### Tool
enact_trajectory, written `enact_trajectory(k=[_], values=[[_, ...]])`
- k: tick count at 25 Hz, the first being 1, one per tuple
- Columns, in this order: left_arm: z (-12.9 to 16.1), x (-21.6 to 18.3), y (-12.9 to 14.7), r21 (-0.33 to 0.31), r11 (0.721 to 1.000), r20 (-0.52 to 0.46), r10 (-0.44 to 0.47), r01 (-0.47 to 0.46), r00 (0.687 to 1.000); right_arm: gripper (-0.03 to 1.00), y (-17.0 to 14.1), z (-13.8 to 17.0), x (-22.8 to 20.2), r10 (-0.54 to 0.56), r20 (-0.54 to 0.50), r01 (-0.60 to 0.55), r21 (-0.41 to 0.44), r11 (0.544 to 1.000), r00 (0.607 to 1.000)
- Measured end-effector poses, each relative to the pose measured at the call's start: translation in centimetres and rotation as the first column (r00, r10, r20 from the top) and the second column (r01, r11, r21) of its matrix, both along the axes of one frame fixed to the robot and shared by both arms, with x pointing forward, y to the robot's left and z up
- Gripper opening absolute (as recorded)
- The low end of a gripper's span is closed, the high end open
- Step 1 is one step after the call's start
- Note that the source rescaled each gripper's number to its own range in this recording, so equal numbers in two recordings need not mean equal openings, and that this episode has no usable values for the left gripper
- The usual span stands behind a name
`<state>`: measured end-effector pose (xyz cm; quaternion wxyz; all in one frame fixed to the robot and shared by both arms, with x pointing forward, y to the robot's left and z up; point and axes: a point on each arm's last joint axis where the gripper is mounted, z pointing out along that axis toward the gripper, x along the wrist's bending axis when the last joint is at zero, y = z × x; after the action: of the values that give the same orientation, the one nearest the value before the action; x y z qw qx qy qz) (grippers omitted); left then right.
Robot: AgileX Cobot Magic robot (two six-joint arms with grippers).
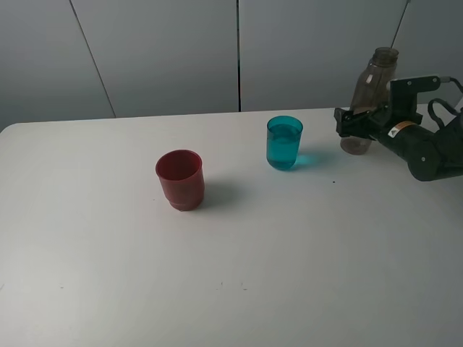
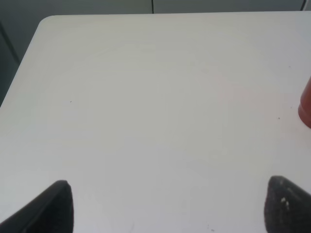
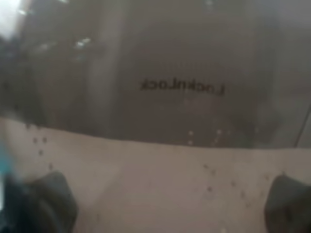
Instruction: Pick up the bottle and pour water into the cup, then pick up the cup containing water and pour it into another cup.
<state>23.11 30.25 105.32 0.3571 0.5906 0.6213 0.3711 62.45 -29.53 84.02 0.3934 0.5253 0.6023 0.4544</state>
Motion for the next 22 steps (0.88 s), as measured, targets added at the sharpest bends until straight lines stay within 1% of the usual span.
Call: enact_trajectory(k=[6,11,16,22], values=[[0.0,0.0,0.0,0.0,1.0,0.0,0.0,0.0,1.0,0.99,-0.1,-0.4,-0.4,-0.008,-0.105,0.006,-0.02,1.0,0.994],[0.0,0.0,0.0,0.0,1.0,0.0,0.0,0.0,1.0,0.99,-0.1,0.8,-1.7,0.004,-0.194,-0.014,-0.05,0.999,0.981],[0.0,0.0,0.0,0.0,1.0,0.0,0.0,0.0,1.0,0.99,0.3,1.5,-4.9,0.046,-0.259,-0.066,-0.07,0.995,0.965],[0.0,0.0,0.0,0.0,1.0,0.0,0.0,0.0,1.0,0.99,0.5,2.9,-9.7,0.063,-0.305,-0.089,-0.073,0.993,0.95]])
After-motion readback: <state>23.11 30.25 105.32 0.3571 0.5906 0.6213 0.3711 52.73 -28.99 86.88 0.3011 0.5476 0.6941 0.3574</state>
